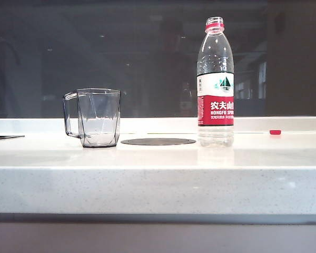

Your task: Pick up the mineral water bottle on the table and pour water into the mug until it's half full.

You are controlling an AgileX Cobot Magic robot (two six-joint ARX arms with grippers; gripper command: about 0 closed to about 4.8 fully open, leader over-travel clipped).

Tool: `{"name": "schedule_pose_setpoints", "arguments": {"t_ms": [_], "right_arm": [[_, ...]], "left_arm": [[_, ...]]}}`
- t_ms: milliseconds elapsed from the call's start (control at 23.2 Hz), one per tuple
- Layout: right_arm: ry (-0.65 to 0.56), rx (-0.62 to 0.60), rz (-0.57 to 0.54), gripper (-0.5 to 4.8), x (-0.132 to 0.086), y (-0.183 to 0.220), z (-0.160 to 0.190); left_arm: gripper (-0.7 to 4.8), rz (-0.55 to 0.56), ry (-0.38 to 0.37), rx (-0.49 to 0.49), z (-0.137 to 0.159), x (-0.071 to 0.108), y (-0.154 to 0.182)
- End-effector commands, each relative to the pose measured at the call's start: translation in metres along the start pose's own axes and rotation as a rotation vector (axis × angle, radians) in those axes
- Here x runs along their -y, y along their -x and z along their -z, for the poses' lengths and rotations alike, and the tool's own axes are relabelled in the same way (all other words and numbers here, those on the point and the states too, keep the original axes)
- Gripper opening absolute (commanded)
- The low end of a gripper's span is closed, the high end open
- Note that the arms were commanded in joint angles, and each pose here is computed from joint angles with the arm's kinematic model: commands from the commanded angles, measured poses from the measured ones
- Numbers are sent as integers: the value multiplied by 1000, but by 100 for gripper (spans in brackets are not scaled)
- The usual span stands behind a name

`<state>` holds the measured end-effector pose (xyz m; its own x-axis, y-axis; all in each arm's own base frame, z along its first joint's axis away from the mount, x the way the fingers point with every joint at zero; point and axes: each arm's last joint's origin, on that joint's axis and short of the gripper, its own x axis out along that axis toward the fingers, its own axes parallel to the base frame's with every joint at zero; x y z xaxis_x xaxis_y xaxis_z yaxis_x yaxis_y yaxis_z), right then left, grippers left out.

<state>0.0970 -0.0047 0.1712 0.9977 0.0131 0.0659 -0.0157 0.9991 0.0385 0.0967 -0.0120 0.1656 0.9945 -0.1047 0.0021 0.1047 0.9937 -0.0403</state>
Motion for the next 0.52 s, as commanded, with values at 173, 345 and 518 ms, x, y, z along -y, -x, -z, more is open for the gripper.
{"name": "schedule_pose_setpoints", "arguments": {"t_ms": [173, 345, 518], "right_arm": [[2, 17, 0, -1, 0, 0, -1], [1, 18, 0, -1, 0, 0, -1], [-290, 15, -31, 0, -1, 0, -1]], "left_arm": [[-4, 5, -4, 11, -2, 0, 0], [-4, 6, -4, 11, -2, 0, 0], [-4, 114, -3, 7, -1, 12, 1]]}}
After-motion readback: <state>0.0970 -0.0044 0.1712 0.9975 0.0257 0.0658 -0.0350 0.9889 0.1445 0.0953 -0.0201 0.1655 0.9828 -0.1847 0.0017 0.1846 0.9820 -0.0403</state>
